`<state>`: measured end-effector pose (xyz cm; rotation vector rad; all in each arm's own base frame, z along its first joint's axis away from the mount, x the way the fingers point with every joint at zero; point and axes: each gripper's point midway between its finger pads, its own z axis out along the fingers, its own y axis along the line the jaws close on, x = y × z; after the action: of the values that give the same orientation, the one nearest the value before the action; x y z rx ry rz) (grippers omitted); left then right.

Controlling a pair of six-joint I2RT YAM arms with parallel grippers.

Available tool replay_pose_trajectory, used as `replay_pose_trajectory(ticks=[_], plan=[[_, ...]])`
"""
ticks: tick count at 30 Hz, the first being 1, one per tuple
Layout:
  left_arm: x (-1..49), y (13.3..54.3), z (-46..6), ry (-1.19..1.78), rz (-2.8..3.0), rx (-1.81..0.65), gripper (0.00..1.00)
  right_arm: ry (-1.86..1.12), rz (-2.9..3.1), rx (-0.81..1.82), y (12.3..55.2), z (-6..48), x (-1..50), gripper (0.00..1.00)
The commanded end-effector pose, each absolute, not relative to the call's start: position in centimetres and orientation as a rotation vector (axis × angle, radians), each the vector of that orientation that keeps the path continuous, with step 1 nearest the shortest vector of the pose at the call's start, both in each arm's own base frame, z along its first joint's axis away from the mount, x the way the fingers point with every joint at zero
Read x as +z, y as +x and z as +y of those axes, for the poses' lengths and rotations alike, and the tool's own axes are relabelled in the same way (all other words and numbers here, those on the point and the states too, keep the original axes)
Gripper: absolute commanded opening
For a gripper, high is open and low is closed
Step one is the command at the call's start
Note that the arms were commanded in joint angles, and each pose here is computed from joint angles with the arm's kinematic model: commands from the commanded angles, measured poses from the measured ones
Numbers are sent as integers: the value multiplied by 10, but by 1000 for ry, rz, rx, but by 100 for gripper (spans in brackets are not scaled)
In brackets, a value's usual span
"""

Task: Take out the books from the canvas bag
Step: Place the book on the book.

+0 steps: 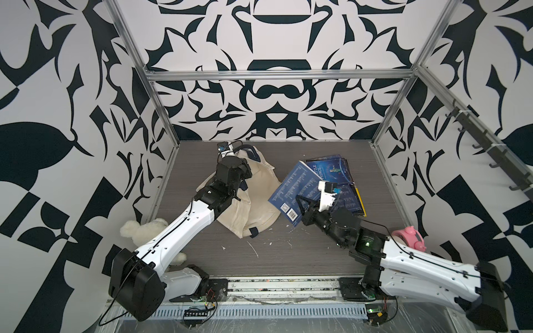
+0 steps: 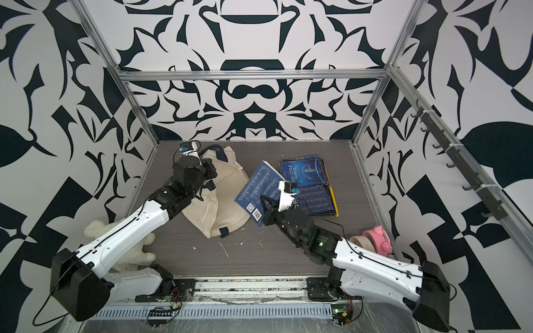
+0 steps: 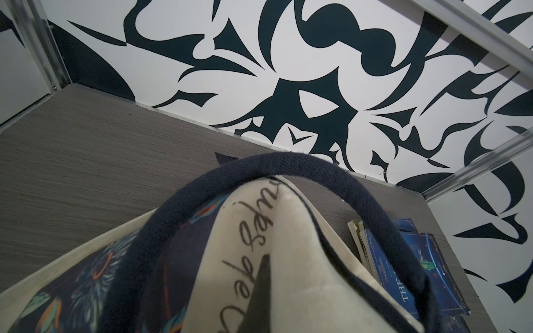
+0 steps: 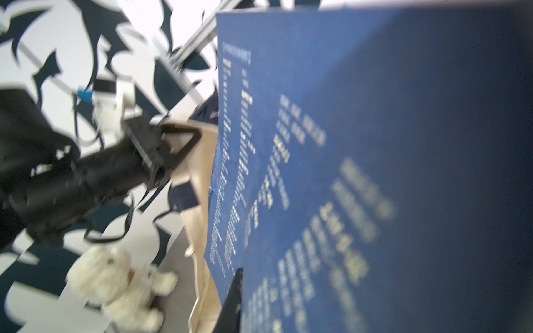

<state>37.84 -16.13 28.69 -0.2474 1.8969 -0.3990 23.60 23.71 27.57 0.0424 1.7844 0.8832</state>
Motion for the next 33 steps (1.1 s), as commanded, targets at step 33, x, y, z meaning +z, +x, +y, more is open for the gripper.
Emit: replay_pose_trajectory(ticks=[33], plan=[[311,380,-165,-262,1836,-474,0,934,1772,711,299,80,141,0]])
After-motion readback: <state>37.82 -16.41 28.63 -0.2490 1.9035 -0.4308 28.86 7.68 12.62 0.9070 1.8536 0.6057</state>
